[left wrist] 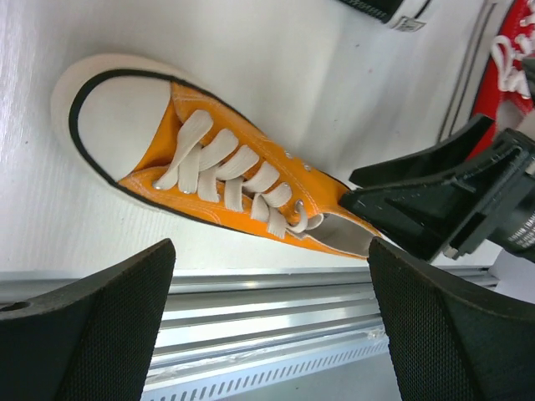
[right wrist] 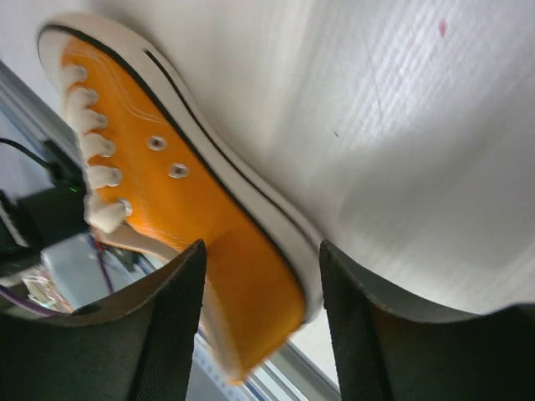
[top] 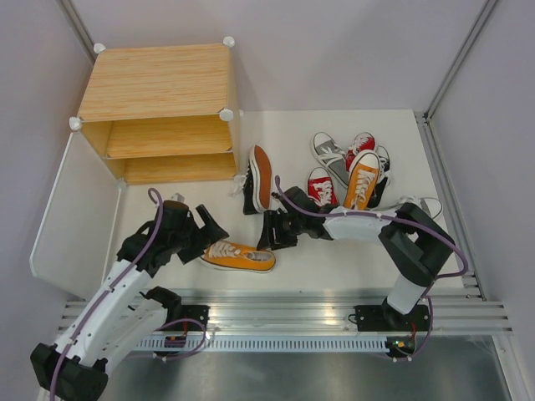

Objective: Place and organize the shoes in the shoe cabinet

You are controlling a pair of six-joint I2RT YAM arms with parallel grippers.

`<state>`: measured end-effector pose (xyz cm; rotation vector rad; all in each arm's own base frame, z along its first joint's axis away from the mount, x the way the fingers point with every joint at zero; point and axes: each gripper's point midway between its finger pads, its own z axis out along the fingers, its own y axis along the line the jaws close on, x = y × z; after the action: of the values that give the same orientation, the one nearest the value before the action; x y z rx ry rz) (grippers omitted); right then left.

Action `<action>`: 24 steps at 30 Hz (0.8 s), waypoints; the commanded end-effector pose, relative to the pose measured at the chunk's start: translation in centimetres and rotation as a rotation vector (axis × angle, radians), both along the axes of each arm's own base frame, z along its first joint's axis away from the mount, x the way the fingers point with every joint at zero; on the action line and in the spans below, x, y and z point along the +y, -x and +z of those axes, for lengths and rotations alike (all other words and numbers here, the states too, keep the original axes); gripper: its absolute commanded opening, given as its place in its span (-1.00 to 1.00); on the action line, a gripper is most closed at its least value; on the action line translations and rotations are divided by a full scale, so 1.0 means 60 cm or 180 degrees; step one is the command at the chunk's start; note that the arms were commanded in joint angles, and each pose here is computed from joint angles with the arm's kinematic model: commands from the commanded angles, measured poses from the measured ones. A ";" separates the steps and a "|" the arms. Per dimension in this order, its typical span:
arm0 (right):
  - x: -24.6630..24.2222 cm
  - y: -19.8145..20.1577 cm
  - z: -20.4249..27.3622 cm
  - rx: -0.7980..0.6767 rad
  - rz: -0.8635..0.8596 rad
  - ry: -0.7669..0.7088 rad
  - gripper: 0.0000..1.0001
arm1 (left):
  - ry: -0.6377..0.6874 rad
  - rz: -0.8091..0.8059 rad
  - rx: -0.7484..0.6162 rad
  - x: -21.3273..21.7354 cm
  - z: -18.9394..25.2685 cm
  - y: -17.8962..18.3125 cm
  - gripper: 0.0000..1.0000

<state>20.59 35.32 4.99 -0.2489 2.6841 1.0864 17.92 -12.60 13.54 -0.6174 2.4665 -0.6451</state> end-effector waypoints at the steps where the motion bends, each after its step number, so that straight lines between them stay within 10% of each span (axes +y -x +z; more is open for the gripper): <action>1: -0.027 0.001 0.009 -0.0261 0.0262 0.0351 0.30 | 0.0133 0.0124 0.0228 -0.009 -0.018 0.009 0.99; 14: -0.078 -0.076 0.089 -0.1125 -0.0063 0.0824 0.65 | 0.0278 0.0491 0.0284 -0.029 -0.077 -0.049 0.98; 24: -0.124 -0.084 0.123 -0.1398 -0.0388 0.0899 0.65 | -0.0547 0.0084 -0.0152 -0.041 -0.071 -0.212 0.96</action>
<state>24.88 29.52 11.25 -0.3647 2.4608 0.6127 22.30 -13.48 5.22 -0.7943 2.6735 -0.3640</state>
